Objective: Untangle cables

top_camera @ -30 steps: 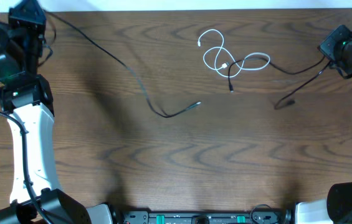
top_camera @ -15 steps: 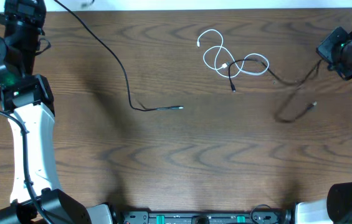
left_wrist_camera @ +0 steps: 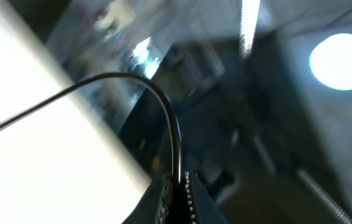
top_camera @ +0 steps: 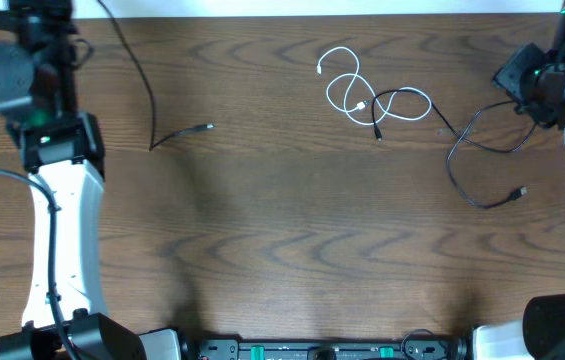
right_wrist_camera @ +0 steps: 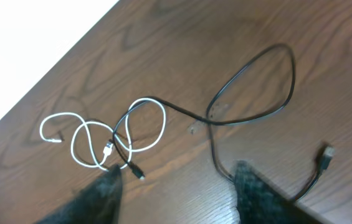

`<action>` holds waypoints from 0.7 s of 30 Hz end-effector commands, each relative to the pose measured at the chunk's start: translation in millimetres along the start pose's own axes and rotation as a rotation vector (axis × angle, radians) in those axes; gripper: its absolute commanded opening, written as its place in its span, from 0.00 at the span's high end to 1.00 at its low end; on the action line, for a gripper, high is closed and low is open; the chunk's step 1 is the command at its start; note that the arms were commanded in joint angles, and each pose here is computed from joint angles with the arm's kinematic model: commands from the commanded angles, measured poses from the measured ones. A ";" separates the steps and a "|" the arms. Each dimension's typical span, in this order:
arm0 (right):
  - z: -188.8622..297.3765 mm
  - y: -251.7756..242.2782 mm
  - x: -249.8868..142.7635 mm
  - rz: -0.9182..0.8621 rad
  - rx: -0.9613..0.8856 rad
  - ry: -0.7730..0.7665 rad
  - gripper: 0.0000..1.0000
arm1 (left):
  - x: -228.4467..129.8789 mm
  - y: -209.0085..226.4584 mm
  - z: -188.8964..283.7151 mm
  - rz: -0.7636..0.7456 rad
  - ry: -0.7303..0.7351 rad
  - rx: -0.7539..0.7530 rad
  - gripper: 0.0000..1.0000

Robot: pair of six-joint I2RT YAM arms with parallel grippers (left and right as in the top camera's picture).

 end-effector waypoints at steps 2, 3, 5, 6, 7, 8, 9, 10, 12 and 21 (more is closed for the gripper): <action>4.3 32.7 -5.2 0.142 0.096 -0.010 0.30 | -54.3 4.8 -0.9 -0.040 0.176 0.090 0.93; 5.6 45.5 -6.7 0.218 0.153 -0.016 0.27 | -66.7 8.0 -0.5 -0.029 0.208 0.111 0.93; 9.3 71.1 -11.6 0.365 0.270 -0.032 0.16 | -84.7 7.6 0.9 -0.016 0.249 0.123 0.93; 11.3 83.2 -14.8 0.432 0.325 -0.041 0.11 | -91.7 5.6 1.5 -0.012 0.265 0.118 0.93; 14.1 97.4 -19.3 0.506 0.388 -0.053 0.06 | -99.3 3.2 2.1 -0.007 0.282 0.112 0.93; 16.8 109.7 -23.9 0.567 0.442 -0.064 0.02 | -107.6 0.4 3.1 -0.002 0.301 0.106 0.93; 19.9 123.3 -29.8 0.628 0.499 -0.075 0.01 | -114.2 -1.6 3.9 0.002 0.312 0.102 0.93; 23.3 137.6 -37.0 0.688 0.557 -0.087 0.01 | -118.9 -3.0 4.5 0.005 0.315 0.101 0.93; 29.0 160.9 -49.9 0.773 0.646 -0.109 0.01 | -126.4 -2.7 5.6 0.008 0.307 0.118 0.93; 35.6 244.4 -109.7 0.943 0.881 -0.235 0.01 | -141.6 -2.0 9.0 0.026 0.319 0.147 0.92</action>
Point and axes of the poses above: each gripper's point midway between its finger pads, its own z axis back along the fingers, its own y axis along the line the jaws close on, x = y × z, the point moved 6 cm from there along z, back along the fingers, and after that the axes turned 15 degrees about z, right-handed, at the moved point
